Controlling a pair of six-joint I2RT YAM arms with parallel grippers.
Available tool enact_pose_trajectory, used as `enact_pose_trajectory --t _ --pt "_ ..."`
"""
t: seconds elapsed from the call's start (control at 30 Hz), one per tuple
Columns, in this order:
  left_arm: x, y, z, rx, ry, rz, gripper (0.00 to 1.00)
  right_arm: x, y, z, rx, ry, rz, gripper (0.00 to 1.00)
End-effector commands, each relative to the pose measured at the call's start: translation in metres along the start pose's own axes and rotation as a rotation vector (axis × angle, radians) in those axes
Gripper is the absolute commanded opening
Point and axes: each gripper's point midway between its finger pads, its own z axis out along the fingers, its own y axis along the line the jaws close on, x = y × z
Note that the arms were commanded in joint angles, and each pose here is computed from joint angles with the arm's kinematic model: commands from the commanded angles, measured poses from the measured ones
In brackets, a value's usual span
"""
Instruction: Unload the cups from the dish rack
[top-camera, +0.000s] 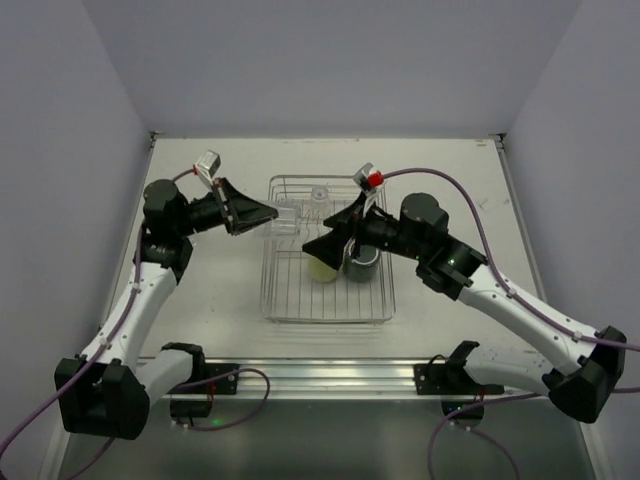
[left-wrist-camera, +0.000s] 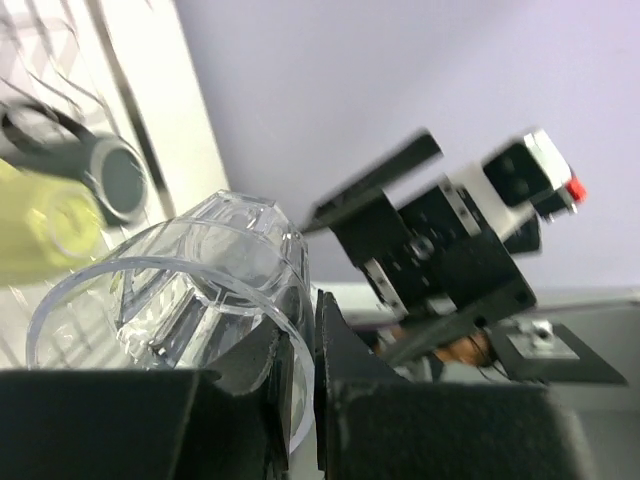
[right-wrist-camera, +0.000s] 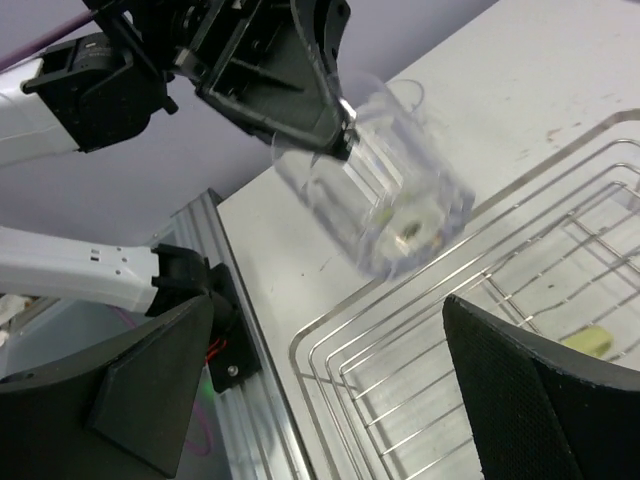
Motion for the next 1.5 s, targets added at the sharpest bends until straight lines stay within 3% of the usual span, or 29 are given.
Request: enact_pose_trajectory --t 0.0,0.07,0.1,0.13,0.17,0.23,0.4,0.53,1.0,1.47 --pt "-0.036 0.009 -0.01 -0.12 -0.083 0.133 0.0 -0.012 -0.013 -0.028 0.163 -0.053 0.037 0.99" --pt "-0.061 0.033 -0.031 -0.266 -0.168 0.079 0.0 -0.006 -0.02 -0.034 0.209 -0.045 0.046 0.99" --pt "-0.079 0.032 -0.038 -0.319 -0.186 0.189 0.0 -0.002 -0.023 -0.038 0.231 -0.03 0.052 0.99" --pt "-0.102 0.043 -0.053 -0.432 -0.273 0.223 0.0 0.0 -0.023 -0.04 0.24 -0.024 0.054 0.99" --pt "-0.101 0.059 -0.065 -0.548 -0.274 0.169 0.0 0.005 -0.025 -0.043 0.253 -0.001 0.062 0.99" --pt "-0.131 0.07 -0.087 -0.73 -0.349 0.263 0.0 0.005 -0.025 -0.044 0.266 0.014 0.065 0.99" --pt "-0.159 0.098 -0.132 -1.03 -0.439 0.286 0.0 0.01 -0.034 -0.04 0.308 0.08 0.063 0.99" --pt "-0.177 0.106 -0.153 -1.169 -0.487 0.3 0.0 0.016 -0.042 -0.03 0.322 0.125 0.042 0.99" --pt "-0.221 0.147 -0.184 -1.436 -0.503 0.259 0.0 0.033 -0.059 -0.011 0.326 0.201 -0.023 0.99" --pt "-0.228 0.18 -0.19 -1.515 -0.447 0.237 0.0 0.032 -0.066 -0.01 0.349 0.196 -0.042 0.99"
